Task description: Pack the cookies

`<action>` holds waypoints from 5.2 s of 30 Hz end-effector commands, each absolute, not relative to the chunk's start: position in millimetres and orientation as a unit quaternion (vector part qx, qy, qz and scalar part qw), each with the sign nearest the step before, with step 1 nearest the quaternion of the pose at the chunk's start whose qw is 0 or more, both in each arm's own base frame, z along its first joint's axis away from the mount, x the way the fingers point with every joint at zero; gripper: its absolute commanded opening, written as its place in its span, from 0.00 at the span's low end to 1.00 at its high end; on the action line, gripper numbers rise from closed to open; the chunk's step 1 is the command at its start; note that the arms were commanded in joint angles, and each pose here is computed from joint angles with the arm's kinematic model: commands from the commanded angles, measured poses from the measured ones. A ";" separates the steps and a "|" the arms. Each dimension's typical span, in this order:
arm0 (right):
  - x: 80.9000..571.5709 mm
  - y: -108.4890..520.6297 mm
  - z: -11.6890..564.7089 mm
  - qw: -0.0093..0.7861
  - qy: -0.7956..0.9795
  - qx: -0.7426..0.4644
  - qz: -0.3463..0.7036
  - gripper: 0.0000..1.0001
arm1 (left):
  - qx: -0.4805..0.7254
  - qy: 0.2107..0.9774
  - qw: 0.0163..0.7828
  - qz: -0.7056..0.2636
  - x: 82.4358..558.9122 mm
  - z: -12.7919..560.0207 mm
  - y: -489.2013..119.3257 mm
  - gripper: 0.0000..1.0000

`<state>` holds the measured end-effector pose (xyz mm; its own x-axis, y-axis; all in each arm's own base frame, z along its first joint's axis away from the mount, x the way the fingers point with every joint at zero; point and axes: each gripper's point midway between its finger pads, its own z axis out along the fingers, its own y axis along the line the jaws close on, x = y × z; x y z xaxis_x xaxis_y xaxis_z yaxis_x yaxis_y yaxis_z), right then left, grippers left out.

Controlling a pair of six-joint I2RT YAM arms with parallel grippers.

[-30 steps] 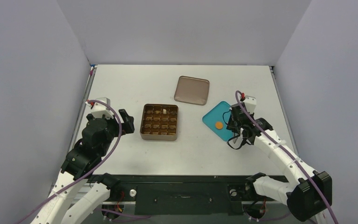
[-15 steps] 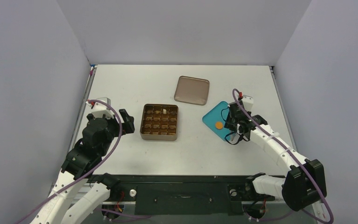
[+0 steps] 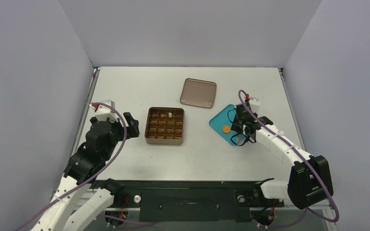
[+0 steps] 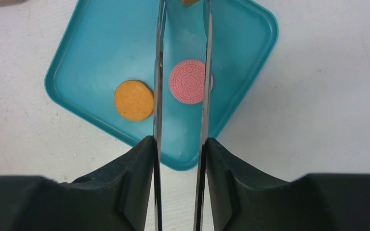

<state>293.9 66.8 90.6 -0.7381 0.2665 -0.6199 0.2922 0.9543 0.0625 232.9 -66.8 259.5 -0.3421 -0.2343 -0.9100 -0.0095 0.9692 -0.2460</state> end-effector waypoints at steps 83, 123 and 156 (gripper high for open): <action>269.4 428.6 172.1 0.392 0.873 -0.255 0.136 0.26 | -0.085 0.798 0.588 -0.099 239.1 272.1 -64.8 0.97; 251.7 316.6 207.3 0.454 0.871 -0.164 0.094 0.35 | -0.086 0.797 0.589 -0.102 238.8 272.9 -65.2 0.97; 211.3 136.5 159.2 0.390 0.921 0.011 0.000 0.39 | -0.079 0.794 0.591 -0.115 237.0 275.6 -69.3 0.97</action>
